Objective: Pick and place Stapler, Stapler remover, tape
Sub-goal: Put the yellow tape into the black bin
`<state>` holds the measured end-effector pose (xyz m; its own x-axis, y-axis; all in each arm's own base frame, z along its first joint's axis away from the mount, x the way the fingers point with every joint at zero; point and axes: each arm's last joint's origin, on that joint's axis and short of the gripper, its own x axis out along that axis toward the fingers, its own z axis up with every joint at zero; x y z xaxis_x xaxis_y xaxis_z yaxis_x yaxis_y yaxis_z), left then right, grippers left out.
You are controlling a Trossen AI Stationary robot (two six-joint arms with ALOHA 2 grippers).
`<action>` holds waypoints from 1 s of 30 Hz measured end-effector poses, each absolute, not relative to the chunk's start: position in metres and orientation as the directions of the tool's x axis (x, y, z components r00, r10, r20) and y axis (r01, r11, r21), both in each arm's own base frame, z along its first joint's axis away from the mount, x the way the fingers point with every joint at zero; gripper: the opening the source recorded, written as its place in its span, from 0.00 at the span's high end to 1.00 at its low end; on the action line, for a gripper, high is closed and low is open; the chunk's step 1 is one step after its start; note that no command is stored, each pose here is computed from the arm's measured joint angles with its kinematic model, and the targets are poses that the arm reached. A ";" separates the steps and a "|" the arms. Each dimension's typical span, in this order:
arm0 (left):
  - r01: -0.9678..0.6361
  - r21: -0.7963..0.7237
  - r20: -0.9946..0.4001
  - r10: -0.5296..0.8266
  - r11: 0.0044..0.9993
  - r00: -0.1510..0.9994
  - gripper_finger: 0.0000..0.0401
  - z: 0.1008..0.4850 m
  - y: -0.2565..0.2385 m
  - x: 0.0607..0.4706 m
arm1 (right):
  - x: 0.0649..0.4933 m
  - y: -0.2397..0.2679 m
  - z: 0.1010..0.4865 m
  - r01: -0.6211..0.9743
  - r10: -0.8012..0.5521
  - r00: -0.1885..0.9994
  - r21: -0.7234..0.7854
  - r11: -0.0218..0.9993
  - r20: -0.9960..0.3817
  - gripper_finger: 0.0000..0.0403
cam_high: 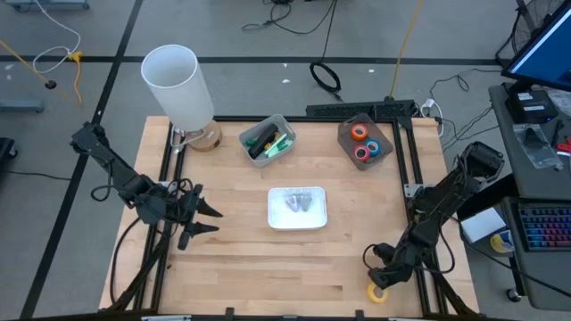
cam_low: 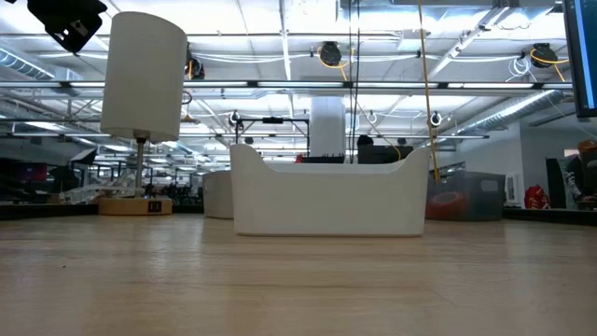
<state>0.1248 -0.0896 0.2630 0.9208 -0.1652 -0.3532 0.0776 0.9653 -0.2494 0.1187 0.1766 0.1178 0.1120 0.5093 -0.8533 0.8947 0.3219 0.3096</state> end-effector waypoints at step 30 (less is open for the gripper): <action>0.076 -0.256 -0.347 -0.165 0.964 0.923 0.54 0.264 -0.090 0.125 | 0.118 0.164 0.130 0.860 0.369 0.317 0.429 0.276 -0.873 1.00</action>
<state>0.1250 -0.0897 0.2636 0.9231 -0.1650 -0.3473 0.0760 0.9637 -0.2560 0.1185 0.1640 0.1298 0.3175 0.3693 -0.8734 0.8599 0.2762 0.4293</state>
